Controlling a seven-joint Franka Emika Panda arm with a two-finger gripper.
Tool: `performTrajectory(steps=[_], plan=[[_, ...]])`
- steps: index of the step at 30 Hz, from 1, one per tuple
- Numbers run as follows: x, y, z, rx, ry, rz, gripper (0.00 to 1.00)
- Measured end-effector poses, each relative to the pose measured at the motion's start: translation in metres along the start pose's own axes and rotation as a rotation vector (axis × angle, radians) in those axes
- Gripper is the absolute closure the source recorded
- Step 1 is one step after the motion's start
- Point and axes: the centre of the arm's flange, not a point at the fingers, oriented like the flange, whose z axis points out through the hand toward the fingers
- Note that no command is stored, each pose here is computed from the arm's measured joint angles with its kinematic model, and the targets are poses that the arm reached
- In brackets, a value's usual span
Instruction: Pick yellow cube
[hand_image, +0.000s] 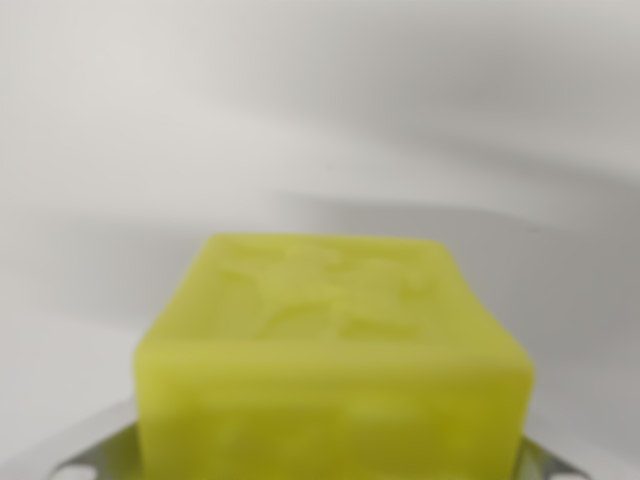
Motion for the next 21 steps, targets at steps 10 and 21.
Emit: performTrajectory(steps=[10,21], plan=[[0.0,0.0,-0.025,0.0001,-0.0001,0.001,1.0],[0.0,0.0,-0.052,-0.0002,-0.0004,0.0,1.0]])
